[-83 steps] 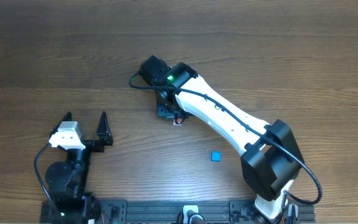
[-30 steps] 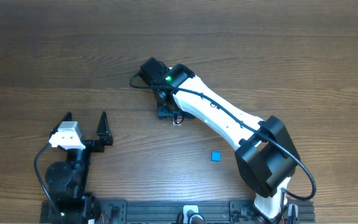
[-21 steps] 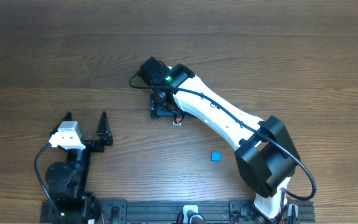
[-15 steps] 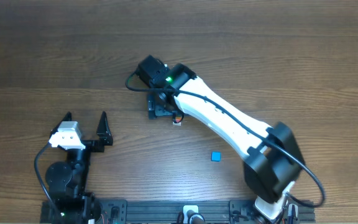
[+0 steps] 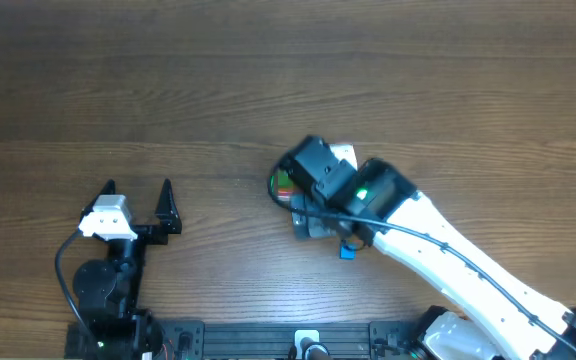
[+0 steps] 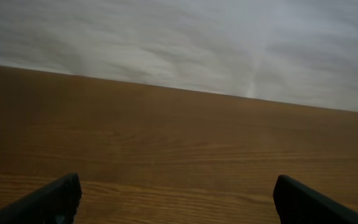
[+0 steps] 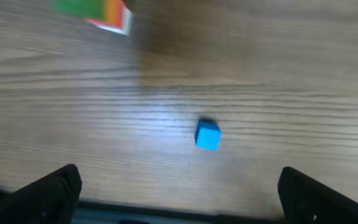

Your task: Stack Cubes

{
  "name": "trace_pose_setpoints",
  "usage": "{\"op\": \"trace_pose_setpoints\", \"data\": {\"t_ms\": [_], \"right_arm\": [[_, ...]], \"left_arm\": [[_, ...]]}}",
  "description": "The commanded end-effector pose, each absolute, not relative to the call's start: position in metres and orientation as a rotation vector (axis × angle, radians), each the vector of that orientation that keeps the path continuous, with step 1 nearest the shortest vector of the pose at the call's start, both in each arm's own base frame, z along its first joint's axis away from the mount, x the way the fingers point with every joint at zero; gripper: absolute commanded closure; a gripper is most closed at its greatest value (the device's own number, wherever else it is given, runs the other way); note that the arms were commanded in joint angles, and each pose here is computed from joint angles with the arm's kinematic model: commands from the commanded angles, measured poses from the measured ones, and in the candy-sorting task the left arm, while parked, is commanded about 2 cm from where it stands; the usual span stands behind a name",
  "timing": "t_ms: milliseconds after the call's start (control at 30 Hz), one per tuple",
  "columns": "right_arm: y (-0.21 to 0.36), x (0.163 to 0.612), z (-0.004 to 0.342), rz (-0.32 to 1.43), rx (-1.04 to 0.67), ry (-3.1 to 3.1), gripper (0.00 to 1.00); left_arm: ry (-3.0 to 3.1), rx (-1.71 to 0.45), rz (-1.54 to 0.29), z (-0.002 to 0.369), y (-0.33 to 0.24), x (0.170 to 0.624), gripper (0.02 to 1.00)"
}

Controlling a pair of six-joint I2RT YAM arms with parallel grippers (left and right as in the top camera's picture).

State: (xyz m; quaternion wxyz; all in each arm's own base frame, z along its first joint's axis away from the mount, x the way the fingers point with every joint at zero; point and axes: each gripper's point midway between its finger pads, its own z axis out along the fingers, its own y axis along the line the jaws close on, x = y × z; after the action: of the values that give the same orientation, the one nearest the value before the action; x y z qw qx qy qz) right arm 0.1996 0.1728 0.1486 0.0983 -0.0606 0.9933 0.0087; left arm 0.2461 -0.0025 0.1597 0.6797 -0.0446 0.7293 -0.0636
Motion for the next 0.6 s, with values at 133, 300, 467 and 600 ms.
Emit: {"op": "trace_pose_setpoints", "data": {"t_ms": [133,300,467,600], "right_arm": [[0.144,0.168,0.076,-0.044,-0.006,3.067,0.009],[0.135,0.159,0.042,-0.015,0.041,3.100,0.007],[0.136,0.158,0.023,0.035,0.054,3.093,0.007],[0.138,0.159,0.015,0.067,0.056,3.076,0.016]], "left_arm": [[1.638,-0.087,-0.133,0.158,-0.003,0.246,0.018],[1.638,-0.087,-0.133,0.158,-0.003,0.246,0.018],[1.638,-0.087,-0.133,0.158,-0.003,0.246,0.018],[1.638,-0.087,-0.133,0.158,-0.003,0.246,0.018]]}}
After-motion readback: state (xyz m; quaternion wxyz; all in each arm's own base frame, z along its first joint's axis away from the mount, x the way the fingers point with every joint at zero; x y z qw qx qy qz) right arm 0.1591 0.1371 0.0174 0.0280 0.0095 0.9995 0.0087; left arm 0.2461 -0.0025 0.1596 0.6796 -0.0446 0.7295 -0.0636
